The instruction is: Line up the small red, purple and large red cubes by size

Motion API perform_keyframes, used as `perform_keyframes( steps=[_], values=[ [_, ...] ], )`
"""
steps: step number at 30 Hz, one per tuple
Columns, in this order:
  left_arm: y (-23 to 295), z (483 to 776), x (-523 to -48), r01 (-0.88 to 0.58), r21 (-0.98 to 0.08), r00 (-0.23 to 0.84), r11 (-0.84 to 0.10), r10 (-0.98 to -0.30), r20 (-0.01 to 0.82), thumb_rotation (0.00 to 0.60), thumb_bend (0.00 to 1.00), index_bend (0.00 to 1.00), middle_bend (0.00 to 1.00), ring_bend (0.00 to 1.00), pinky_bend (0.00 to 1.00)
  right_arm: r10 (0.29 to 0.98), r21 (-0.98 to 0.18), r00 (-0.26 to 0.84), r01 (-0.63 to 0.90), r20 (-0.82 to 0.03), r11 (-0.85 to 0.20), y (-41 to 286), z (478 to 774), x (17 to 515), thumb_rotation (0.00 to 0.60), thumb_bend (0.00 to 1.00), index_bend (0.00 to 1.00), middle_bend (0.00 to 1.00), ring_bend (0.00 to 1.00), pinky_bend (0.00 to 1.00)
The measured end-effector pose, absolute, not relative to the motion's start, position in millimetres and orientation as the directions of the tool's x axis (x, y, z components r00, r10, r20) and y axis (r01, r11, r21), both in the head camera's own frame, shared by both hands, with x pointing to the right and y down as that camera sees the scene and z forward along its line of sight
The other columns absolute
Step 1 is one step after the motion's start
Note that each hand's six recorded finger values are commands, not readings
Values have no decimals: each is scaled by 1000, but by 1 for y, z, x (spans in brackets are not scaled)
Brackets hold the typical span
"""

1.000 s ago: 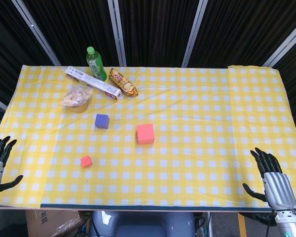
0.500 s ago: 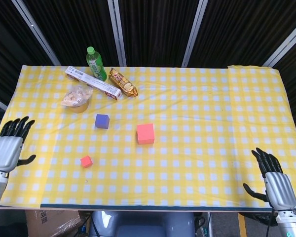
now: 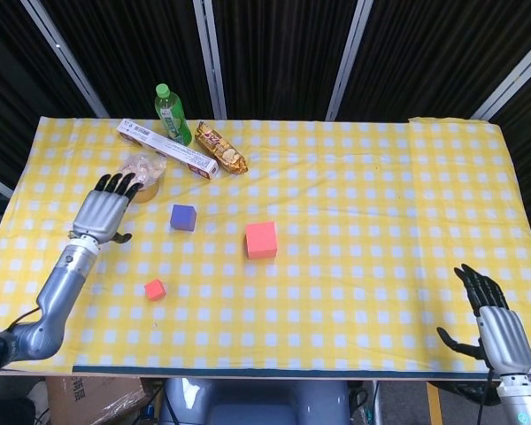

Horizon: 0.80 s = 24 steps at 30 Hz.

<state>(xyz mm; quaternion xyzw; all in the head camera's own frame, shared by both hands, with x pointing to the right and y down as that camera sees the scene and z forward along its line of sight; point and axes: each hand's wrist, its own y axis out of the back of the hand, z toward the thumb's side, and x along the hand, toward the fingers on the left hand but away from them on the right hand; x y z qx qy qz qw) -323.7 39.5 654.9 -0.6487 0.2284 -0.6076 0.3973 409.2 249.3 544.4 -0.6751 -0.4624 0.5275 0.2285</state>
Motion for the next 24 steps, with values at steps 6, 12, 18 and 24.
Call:
perform_keyframes(
  steps=[6, 12, 18, 24],
  values=[
    [24, 684, -286, 214, -775, 199, -595, -750, 631, 600, 218, 192, 0, 0, 29, 862, -786, 15, 404, -507, -469, 249, 544, 410, 600, 307, 0, 0, 0, 0],
    [20, 704, -261, 228, -760, 220, -609, -728, 650, 600, 228, 214, 0, 0, 29, 860, -778, 15, 417, -510, -469, 249, 543, 411, 600, 307, 0, 0, 0, 0],
    [20, 720, -249, 251, -739, 219, -625, -707, 673, 600, 246, 232, 0, 0, 29, 858, -773, 15, 426, -513, -470, 249, 543, 411, 600, 307, 0, 0, 0, 0],
    [20, 729, -248, 260, -725, 194, -638, -701, 687, 600, 255, 240, 0, 0, 29, 858, -770, 16, 431, -514, -470, 248, 543, 411, 600, 307, 0, 0, 0, 0]
  ],
)
